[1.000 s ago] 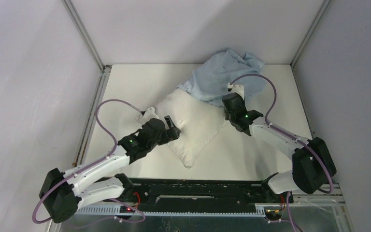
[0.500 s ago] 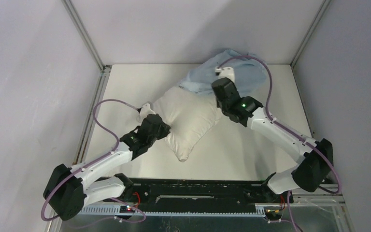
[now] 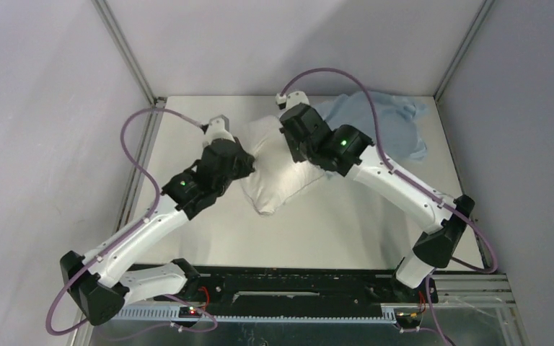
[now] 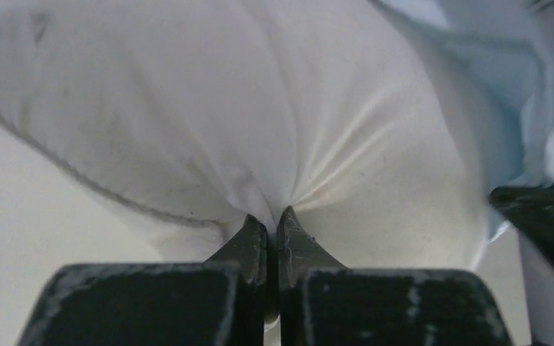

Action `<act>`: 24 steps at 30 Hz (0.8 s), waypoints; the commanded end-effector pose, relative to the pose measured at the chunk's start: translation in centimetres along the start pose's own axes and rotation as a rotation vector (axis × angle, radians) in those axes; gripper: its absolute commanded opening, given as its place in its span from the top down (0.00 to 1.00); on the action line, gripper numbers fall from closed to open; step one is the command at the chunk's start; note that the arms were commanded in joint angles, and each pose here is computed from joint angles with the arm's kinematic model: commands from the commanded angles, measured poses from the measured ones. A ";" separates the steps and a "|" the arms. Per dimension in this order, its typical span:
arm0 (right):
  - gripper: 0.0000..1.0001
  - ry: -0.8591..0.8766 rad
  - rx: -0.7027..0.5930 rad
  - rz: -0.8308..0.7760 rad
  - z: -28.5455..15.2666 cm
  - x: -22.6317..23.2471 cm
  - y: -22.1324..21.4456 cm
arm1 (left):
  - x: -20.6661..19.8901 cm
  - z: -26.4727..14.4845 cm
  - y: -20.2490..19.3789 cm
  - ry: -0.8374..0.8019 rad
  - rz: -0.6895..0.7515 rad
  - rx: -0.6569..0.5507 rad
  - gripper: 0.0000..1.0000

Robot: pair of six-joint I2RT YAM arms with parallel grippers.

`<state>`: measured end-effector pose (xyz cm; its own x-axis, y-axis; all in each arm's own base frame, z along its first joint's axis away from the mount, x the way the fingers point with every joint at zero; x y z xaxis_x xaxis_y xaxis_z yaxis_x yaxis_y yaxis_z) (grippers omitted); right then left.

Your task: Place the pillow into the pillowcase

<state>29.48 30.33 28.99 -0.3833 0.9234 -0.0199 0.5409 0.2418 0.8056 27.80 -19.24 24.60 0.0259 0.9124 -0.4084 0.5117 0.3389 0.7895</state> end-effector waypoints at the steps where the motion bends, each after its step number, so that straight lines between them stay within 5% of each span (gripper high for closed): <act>1: 1.00 0.228 -0.190 0.104 -6.8 2.6 8.3 | -4.2 -2.4 7.6 -0.101 -0.005 -0.195 1.00; 6: 1.00 0.389 -0.307 0.107 -12.5 5.4 13.5 | -3.4 1.6 2.8 -0.057 -0.009 -0.081 1.00; 9: 1.00 0.456 -0.296 0.121 -12.6 6.7 13.7 | -4.3 1.3 3.0 -0.083 -0.026 -0.086 1.00; 15: 1.00 0.490 -0.150 0.127 -9.2 8.0 9.1 | -5.1 -1.2 7.6 -0.063 0.004 -0.176 1.00; 20: 1.00 0.473 -0.048 0.151 -7.0 7.1 4.5 | -4.1 0.3 3.0 -0.070 -0.002 -0.067 1.00; 21: 0.98 0.459 -0.027 0.147 -6.7 6.8 3.6 | -3.4 0.8 1.4 -0.065 -0.014 -0.040 1.00; 24: 0.74 0.420 0.000 0.122 -6.7 6.2 1.9 | -0.5 1.8 -3.7 -0.033 -0.052 0.037 1.00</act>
<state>23.89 34.23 29.56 -0.5522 0.7969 0.2450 0.6729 0.2525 0.6953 29.43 -20.57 25.47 0.0354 0.9269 -0.3736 0.4816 0.3117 0.8191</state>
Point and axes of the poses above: each gripper's point midway between its finger pads, its own z axis out along the fingers, its own x axis along the line the jaws close on, y = z × x, the point moved 1 cm from there along -z, back along the fingers, and after that the axes turned 3 degrees about z, right-handed, at the moved point
